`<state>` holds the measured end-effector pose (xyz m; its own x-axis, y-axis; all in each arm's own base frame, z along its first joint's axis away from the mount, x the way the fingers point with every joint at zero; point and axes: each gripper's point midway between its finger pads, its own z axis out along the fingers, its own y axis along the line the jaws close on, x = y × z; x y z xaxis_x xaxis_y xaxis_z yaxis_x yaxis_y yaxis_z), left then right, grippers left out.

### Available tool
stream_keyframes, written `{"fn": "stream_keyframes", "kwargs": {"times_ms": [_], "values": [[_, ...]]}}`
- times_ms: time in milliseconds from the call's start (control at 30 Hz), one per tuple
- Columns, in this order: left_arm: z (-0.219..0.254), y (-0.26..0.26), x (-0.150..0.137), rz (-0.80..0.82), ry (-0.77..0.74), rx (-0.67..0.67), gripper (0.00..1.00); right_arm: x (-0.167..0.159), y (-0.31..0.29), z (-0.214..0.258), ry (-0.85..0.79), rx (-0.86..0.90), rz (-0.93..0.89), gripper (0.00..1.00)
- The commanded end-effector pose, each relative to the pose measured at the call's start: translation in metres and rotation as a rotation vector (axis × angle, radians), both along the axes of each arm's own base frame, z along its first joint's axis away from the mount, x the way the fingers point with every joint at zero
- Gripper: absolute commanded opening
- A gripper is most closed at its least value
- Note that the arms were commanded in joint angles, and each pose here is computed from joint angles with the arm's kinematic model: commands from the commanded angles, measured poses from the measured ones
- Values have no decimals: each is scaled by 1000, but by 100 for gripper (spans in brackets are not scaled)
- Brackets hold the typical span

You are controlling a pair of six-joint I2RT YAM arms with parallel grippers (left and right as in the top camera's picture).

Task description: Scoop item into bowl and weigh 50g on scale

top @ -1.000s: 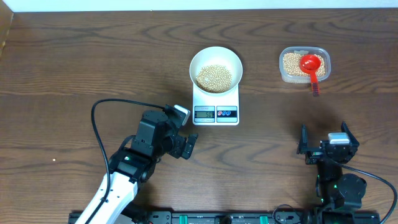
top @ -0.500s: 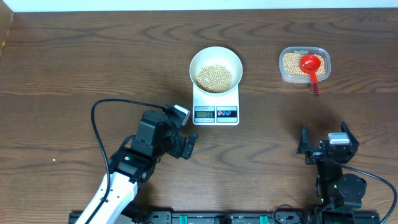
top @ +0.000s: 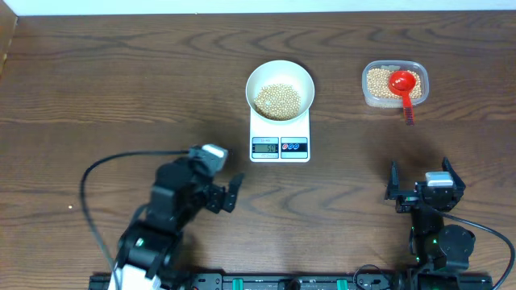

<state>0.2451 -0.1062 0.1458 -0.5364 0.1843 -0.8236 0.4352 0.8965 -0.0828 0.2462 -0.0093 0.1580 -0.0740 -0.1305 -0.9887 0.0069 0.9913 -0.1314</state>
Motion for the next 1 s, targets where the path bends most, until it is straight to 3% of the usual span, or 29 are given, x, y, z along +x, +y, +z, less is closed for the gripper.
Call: {"fn": "stream_keyframes", "kwargs": {"times_ms": [0,200,500,967], "values": [[13,27,4,95,-102,1,98,0,0,-1,-1,-8,-5,99],[30,65,8,226,-289,53,98,0,0,-1,-1,-8,-5,99],[35,82,8,328,-526,39,98,0,0,-1,-1,-8,-5,99],[-8,84,-1,332,-483,53,98,0,0,-1,-1,-8,-5,99]]}}
